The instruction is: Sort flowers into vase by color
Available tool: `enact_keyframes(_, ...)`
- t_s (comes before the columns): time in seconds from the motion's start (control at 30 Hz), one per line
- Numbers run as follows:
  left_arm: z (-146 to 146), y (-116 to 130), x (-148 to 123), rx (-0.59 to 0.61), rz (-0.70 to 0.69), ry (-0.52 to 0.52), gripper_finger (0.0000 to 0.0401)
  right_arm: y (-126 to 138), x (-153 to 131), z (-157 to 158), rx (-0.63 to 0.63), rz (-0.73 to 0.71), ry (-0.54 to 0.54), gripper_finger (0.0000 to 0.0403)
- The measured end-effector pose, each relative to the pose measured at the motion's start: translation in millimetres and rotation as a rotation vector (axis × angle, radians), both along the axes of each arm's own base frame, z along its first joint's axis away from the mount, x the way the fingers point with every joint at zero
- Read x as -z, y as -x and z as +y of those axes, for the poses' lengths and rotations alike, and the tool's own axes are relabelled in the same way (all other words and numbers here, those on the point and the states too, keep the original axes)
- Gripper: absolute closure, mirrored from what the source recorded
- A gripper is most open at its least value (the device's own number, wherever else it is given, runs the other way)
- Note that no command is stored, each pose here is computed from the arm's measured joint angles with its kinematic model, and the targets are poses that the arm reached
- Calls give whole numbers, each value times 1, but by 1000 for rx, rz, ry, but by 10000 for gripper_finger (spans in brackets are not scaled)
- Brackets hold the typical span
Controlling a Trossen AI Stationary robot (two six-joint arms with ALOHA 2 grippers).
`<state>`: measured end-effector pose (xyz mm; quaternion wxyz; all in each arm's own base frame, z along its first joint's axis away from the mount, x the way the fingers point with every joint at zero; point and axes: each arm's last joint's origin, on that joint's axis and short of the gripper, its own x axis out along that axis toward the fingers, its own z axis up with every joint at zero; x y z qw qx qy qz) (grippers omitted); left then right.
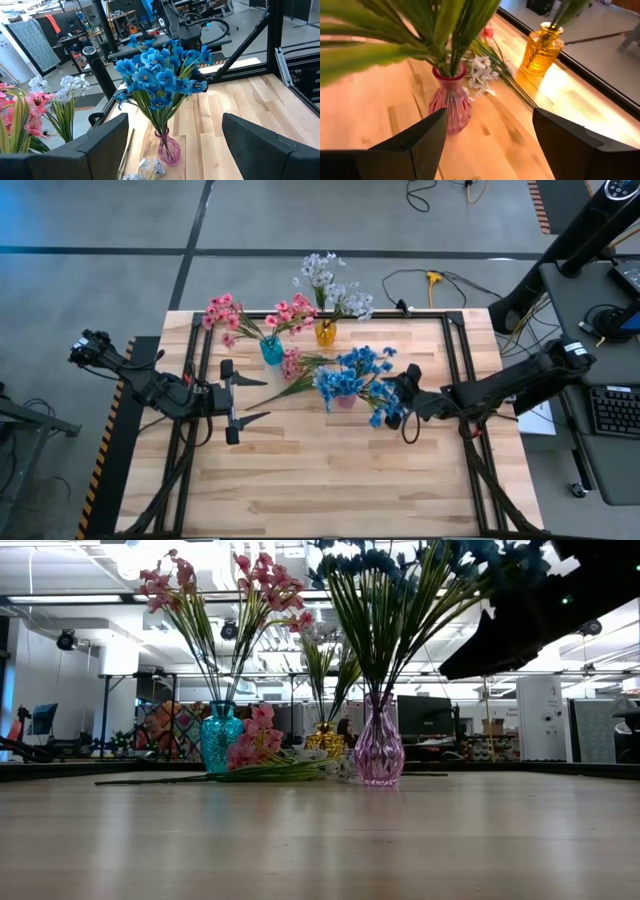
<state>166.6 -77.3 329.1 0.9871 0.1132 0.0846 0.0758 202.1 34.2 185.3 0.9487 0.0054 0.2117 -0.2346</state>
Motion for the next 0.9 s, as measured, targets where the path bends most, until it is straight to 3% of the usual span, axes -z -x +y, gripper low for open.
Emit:
enact_keyframes(0.4, 0, 0, 0, 0, 2, -1, 99, 14, -4, -4, 20, 36, -29, 124)
enact_keyframes(0.9, 0, 0, 1, 0, 5, -2, 99, 50, 18, -13, 194, 186, -177, 126)
